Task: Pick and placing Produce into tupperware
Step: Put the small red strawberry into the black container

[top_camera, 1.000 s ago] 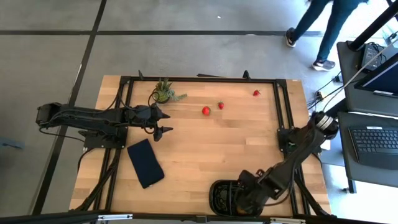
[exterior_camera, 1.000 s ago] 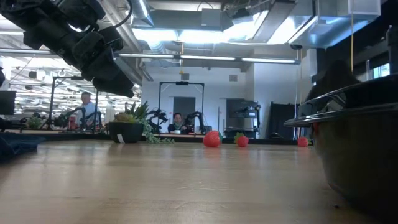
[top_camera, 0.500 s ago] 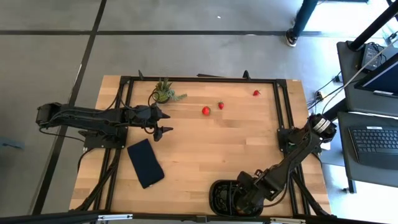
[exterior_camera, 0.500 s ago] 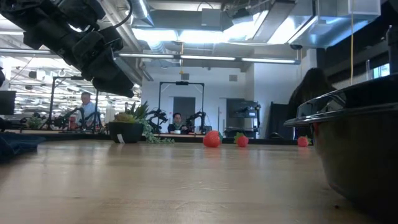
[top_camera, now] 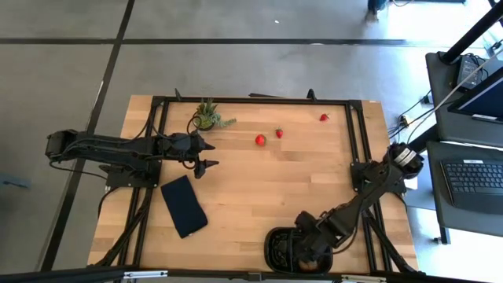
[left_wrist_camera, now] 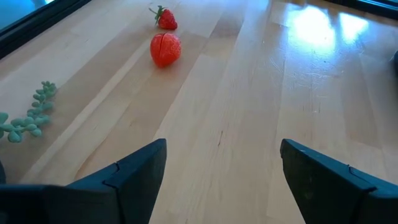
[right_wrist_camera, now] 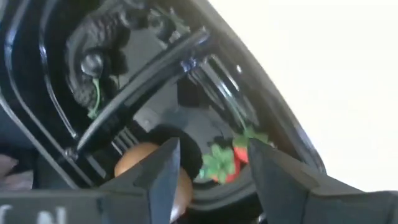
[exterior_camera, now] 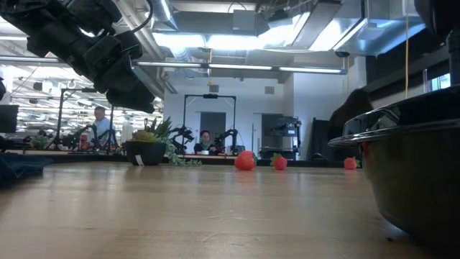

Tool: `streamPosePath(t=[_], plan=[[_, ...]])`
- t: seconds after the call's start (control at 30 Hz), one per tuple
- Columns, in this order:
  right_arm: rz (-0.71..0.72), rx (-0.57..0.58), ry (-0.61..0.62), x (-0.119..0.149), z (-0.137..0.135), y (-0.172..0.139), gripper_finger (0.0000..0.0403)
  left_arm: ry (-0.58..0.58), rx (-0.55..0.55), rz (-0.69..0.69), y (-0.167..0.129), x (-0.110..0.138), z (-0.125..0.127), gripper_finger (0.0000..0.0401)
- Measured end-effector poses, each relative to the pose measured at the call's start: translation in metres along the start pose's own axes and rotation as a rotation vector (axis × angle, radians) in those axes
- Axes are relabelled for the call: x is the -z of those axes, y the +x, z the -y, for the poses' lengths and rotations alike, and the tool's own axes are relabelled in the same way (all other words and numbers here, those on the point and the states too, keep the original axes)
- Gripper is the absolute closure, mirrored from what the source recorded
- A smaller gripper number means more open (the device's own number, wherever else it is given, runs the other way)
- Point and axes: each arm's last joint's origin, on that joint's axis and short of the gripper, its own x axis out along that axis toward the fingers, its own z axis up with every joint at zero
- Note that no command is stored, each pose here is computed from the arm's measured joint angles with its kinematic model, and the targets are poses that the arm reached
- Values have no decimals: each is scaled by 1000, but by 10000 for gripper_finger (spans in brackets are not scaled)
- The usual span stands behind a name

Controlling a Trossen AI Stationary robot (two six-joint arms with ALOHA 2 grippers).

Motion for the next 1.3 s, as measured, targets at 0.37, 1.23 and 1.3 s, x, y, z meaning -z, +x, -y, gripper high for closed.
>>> streamPosePath(t=[0.37, 1.23, 1.3], plan=[[-113, 58, -13, -27, 11, -4, 164, 0, 0, -1, 0, 0, 0, 98], [456, 441, 73, -171, 142, -125, 163, 9, -3, -11, 0, 1, 0, 98], [485, 439, 103, -179, 159, -139, 163, 9, -3, -11, 0, 1, 0, 98]])
